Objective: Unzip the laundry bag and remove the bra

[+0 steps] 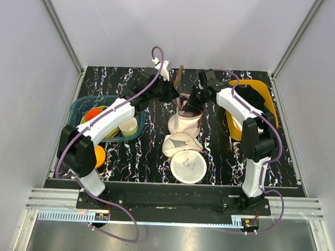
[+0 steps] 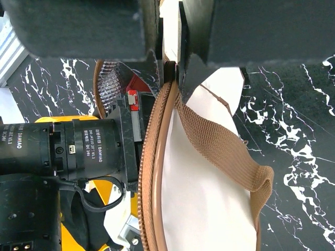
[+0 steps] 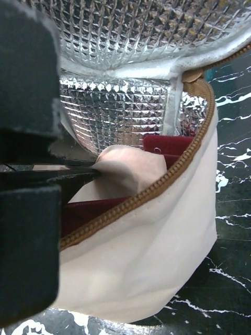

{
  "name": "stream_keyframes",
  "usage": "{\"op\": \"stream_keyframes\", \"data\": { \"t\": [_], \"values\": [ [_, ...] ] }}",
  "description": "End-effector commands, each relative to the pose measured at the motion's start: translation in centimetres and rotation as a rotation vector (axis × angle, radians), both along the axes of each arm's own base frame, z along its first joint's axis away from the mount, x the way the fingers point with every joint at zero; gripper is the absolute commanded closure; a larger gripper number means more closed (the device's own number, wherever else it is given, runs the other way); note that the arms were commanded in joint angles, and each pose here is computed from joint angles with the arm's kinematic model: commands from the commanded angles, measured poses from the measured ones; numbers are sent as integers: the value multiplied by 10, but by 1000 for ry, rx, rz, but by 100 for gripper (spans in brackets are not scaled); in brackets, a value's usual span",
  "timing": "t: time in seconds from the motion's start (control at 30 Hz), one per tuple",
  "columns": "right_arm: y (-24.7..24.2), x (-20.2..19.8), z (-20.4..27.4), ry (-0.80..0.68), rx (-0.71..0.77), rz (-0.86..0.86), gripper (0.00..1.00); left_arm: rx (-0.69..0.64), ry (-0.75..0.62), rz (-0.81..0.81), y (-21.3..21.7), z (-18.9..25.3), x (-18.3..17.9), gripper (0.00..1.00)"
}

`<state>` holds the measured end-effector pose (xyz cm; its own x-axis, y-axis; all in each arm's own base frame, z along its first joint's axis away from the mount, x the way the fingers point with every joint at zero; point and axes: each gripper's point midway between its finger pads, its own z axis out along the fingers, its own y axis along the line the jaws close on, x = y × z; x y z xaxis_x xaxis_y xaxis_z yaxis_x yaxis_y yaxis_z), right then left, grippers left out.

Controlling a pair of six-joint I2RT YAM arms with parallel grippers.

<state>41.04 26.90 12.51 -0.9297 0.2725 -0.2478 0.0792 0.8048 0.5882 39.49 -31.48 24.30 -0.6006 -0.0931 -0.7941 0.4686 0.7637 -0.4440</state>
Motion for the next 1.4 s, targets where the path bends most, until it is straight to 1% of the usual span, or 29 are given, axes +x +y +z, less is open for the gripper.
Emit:
{"op": "stream_keyframes", "data": {
  "t": [0.0, 0.07, 0.1, 0.17, 0.2, 0.43, 0.57, 0.7, 0.8, 0.87, 0.97, 1.0, 1.13, 1.23, 1.27, 1.33, 1.37],
  "values": [
    [-1, 10, 83, -249, 51, -18, 100, -64, -110, -25, -1, 41, -3, 100],
    [-7, 8, 110, -317, 60, -39, 100, -56, -101, -24, -1, 37, -3, 100],
    [-13, 5, 132, -372, 67, -57, 100, -55, -96, -25, -1, 36, -3, 100],
    [-17, 1, 150, -417, 74, -66, 100, -56, -89, -25, -3, 34, -2, 100],
    [-19, -4, 168, -453, 91, -66, 100, -53, -84, -25, -3, 32, -2, 100],
    [-22, -20, 219, -549, 176, -77, 100, -32, -65, -21, -2, 24, -1, 100],
    [-36, -21, 243, -633, 152, -127, 100, -23, -64, -20, 0, 22, -2, 100],
    [-72, -17, 282, -752, 98, -265, 100, -16, -62, -20, 1, 20, -2, 100],
    [-98, -15, 308, -809, 90, -341, 100, -20, -47, -30, -2, 16, -3, 100],
    [-123, -11, 320, -840, 65, -413, 100, -23, -47, -34, -3, 16, -3, 100],
    [-152, -14, 339, -885, 52, -486, 100, -27, -48, -36, -3, 18, -4, 100],
    [-169, -14, 344, -902, 40, -536, 100, -26, -46, -39, -4, 17, -4, 100],
    [-209, -15, 343, -910, -3, -633, 100, -28, -48, -36, -2, 19, -5, 100],
    [-239, -7, 319, -862, -68, -702, 100, -32, -55, -37, -2, 23, -5, 100],
    [-249, -2, 298, -820, -107, -728, 100, -32, -55, -37, -2, 23, -5, 100],
    [-272, 5, 276, -772, -149, -781, 100, -37, -59, -40, -2, 26, -7, 100],
    [-278, 11, 252, -719, -168, -789, 100, -38, -58, -39, -2, 26, -7, 100]
  ]
}}
